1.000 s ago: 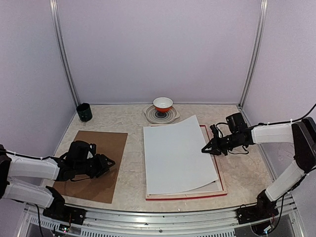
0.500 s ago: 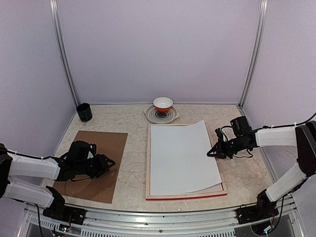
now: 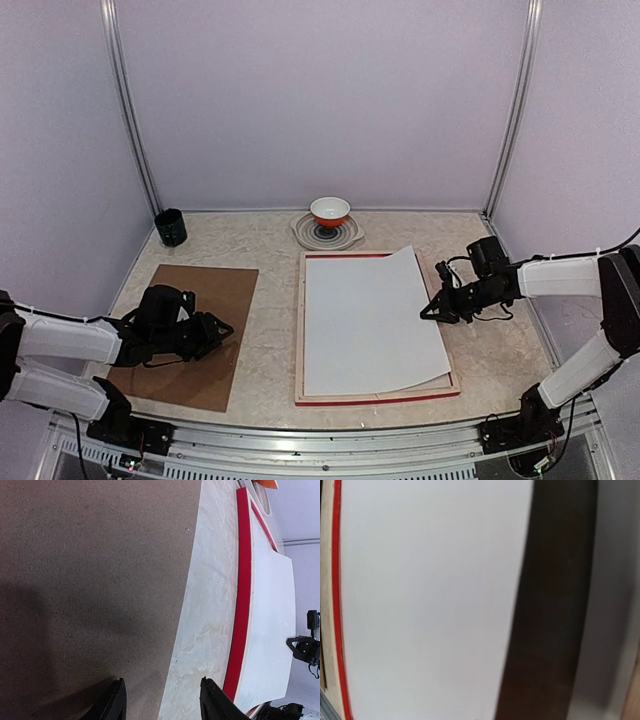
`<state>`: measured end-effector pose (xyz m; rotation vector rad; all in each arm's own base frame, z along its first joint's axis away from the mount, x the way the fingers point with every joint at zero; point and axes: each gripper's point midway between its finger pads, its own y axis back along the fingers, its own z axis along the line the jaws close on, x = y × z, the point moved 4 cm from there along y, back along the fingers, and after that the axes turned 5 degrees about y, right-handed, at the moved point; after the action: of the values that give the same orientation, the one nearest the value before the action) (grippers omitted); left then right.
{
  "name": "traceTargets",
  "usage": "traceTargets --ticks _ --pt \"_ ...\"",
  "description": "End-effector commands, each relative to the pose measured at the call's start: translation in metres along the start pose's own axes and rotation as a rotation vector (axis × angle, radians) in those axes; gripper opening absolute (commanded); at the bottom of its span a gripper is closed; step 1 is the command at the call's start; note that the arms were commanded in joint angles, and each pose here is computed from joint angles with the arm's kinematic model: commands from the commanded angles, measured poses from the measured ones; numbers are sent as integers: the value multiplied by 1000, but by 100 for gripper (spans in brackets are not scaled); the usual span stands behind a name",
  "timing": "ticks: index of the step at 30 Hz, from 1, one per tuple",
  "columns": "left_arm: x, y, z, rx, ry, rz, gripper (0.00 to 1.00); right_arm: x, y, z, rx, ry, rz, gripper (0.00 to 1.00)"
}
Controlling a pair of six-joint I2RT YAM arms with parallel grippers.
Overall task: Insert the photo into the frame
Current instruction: Place the photo on the mat board.
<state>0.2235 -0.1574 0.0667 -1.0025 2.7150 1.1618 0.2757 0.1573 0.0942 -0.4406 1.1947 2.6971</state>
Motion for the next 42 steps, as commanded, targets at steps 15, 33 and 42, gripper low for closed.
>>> traceTargets --ticks 15,33,42 --pt "-5 -2 -11 29 -1 -19 50 -6 9 -1 24 16 -30 23" --pt "-6 -3 -12 29 0 -18 50 1 3 5 2 44 27 32" --pt "-6 -3 -14 31 -1 -18 50 1 5 13 7 70 33 34"
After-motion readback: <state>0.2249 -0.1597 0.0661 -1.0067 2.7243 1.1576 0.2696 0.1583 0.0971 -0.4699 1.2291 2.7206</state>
